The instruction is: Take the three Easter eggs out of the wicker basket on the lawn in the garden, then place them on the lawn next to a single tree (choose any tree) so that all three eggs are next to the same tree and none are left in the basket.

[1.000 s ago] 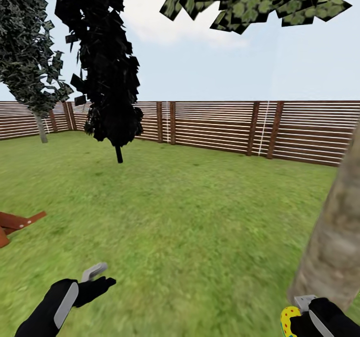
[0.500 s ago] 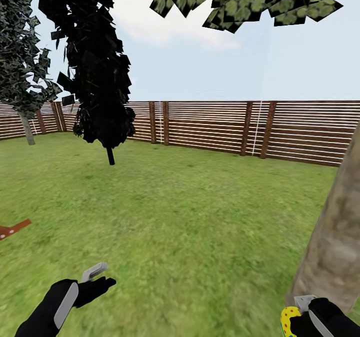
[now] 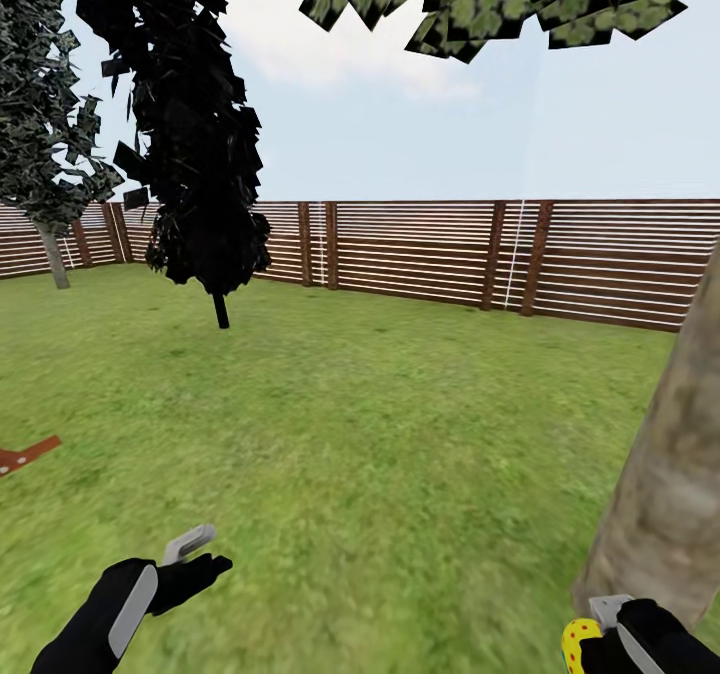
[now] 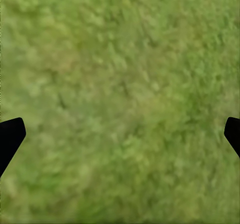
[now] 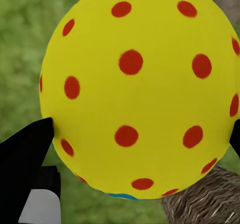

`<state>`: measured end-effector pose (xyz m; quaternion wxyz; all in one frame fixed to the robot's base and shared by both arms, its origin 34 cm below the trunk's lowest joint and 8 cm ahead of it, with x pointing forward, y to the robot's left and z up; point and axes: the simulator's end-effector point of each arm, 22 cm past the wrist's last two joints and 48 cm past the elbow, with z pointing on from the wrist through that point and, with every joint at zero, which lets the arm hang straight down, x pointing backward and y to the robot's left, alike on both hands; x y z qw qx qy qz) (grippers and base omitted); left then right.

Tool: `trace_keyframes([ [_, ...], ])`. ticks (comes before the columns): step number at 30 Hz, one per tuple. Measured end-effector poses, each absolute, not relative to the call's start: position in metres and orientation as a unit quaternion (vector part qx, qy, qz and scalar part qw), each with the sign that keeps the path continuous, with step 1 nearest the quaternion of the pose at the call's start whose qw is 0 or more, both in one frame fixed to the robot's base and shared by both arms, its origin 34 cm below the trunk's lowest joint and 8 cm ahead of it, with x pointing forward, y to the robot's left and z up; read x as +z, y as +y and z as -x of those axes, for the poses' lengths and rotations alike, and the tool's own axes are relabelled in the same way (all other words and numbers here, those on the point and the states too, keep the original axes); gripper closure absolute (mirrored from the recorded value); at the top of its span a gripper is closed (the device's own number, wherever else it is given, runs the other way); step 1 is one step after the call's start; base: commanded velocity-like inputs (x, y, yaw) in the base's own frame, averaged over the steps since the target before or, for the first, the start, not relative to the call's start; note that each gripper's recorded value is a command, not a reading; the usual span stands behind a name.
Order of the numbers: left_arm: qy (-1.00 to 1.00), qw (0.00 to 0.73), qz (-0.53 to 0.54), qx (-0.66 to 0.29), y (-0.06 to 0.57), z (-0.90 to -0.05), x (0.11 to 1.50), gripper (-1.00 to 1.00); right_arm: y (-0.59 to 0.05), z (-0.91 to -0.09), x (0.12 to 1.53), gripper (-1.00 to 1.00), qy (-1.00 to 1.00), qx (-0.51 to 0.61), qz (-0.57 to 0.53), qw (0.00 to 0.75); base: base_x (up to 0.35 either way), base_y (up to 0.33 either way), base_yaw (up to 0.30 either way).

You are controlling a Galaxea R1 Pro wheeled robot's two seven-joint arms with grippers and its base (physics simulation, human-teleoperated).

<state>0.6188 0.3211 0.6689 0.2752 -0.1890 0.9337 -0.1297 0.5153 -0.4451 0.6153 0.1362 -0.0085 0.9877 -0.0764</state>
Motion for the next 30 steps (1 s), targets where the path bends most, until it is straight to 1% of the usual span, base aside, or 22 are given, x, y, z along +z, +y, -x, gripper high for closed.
trace_keyframes([
  [30,0.932,0.279,0.19,-0.129,0.322,-0.616,0.616,-1.0,-0.44,-0.511,0.56,1.0,0.988,-0.074,0.009,0.136,0.0,0.0,0.0],
])
